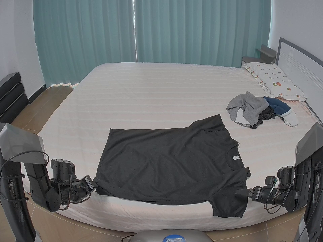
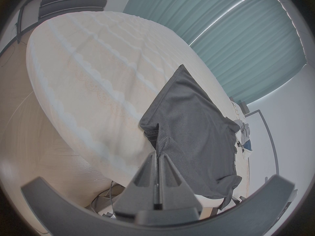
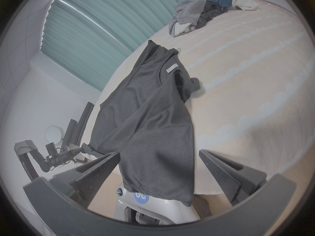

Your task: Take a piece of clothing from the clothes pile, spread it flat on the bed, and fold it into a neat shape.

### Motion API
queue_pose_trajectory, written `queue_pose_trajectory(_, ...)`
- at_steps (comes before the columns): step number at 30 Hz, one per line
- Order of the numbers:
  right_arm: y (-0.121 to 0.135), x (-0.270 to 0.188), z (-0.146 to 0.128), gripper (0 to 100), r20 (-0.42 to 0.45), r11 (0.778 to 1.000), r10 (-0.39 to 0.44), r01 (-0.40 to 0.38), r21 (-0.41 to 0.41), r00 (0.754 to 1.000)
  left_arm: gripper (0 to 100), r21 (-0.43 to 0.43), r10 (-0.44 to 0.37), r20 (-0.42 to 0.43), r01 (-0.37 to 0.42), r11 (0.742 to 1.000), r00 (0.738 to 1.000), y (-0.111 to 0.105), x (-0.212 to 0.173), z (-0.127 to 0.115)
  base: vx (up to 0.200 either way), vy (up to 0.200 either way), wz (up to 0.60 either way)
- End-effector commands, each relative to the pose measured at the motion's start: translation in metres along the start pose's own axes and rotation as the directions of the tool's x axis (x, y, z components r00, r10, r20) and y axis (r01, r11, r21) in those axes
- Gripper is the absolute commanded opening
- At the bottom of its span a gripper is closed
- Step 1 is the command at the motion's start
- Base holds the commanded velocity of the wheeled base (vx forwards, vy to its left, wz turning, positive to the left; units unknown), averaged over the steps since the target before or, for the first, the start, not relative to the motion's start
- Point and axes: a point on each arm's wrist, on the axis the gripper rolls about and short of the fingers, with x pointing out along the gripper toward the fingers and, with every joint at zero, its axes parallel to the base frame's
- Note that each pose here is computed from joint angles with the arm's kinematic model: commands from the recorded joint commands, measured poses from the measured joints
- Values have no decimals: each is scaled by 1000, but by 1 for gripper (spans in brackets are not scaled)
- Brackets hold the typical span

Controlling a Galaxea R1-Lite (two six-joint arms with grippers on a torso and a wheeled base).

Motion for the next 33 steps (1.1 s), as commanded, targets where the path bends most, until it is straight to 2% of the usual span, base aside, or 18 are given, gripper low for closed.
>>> queue_pose_trajectory(1, -1, 2, -2, 100, -10, 1000, 3, -3, -1, 1000, 0, 0, 1, -1, -1, 1000, 1000, 0, 0, 0, 0, 0, 0)
queue_pose_trajectory(9, -2, 5, -6, 100, -28, 1000, -3, 3, -6, 1000, 0, 0, 2, -2, -2, 1000, 1000, 1, 0, 0, 0, 0, 0)
queue_pose_trajectory(10, -2, 5, -6, 0, -28, 1000, -3, 3, -6, 1000, 0, 0, 2, -2, -2, 1000, 1000, 1, 0, 0, 0, 0, 0)
queue_pose_trajectory(20, -3, 4, -5, 0, -17, 1000, -13, 13, -9, 1000, 0, -1, -10, 7, 10, 1000, 1000, -2, 3, 3, 0, 0, 0)
queue_pose_trajectory(33, -4, 5, 0, 0, 7, 1000, -9, 9, -3, 1000, 0, -3, -15, 67, 15, 1000, 998, -3, 16, 20, 0, 0, 0)
